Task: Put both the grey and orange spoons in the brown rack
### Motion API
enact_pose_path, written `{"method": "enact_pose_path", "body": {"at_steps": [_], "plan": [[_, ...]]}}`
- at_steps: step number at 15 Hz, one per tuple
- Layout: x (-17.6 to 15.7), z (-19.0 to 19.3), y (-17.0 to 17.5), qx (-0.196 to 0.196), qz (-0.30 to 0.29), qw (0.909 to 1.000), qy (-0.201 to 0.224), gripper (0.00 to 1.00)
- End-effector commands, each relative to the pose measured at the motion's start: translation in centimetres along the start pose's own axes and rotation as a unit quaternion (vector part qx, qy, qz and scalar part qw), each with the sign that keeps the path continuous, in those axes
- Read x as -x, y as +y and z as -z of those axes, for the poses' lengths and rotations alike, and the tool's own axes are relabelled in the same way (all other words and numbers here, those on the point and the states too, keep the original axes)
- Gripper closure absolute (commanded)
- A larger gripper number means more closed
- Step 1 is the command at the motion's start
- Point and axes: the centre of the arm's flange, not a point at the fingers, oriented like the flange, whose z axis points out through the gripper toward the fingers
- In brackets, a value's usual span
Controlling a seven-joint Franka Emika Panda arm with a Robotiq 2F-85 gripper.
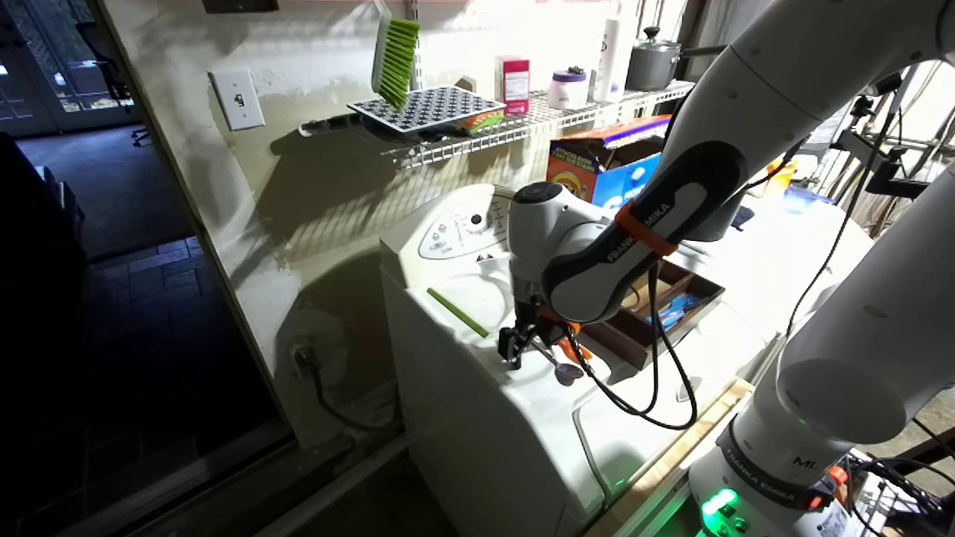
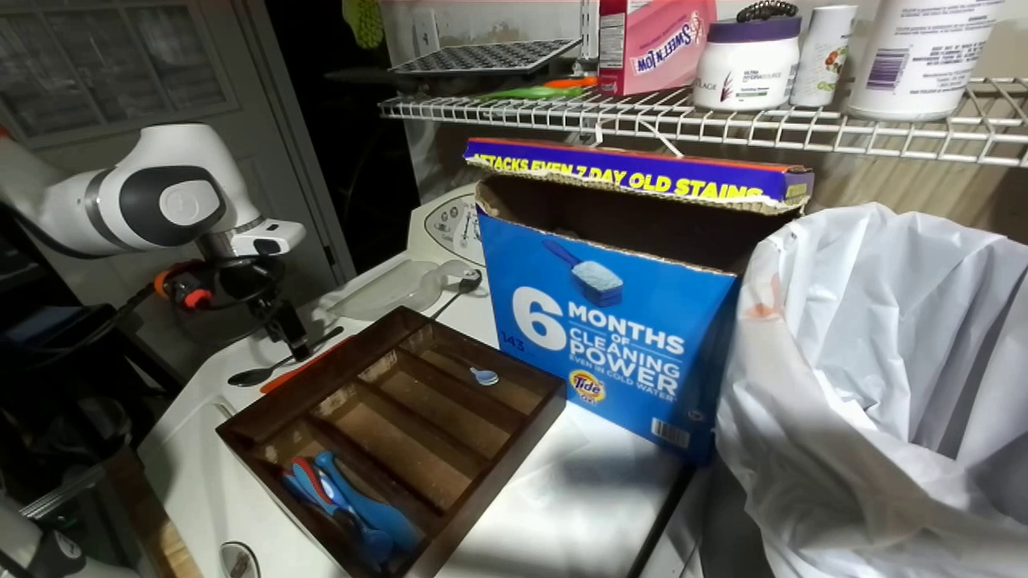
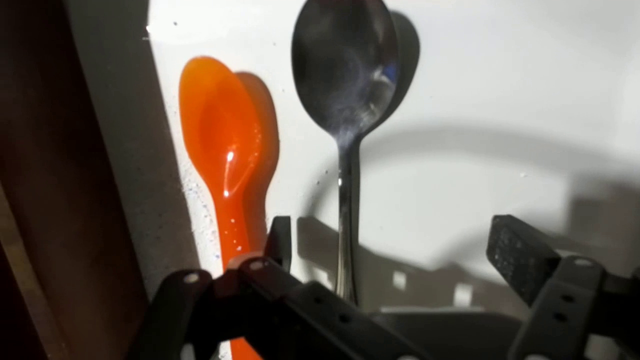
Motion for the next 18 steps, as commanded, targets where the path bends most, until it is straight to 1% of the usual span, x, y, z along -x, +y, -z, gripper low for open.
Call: {"method": "enact_pose_path", "body": {"at_steps": [1,2,3,5,6,10,13,14,15,18], "plan": [[1.03,-0.18,1.14,0.012,-0.008,0.9999,-0.001,0.0],[1.03,-0.16,1.11,0.012,-0.008,0.9999,0.0,0.19],[1.0,-0.11,1.07,0.012,-0.008,0.9999,0.001,0.27],[0.9,0.15,1.1,0.011,-0.009,0.9999,0.004,0.4],[0.87,0.26,1.11,0.011,-0.009,0.9999,0.005,0.48],[0.66,0.27,1.13,0.012,-0.011,0.9999,0.002,0.75],[0.57,0.5,1.39,0.013,-0.016,0.9998,0.002,0.97],[0.58,0.59,1.49,0.013,-0.017,0.9998,0.002,1.0],[0.53,0.68,1.52,0.014,-0.018,0.9997,0.001,1.0],[0.32,0.67,1.87,0.016,-0.023,0.9996,-0.005,0.98]]}}
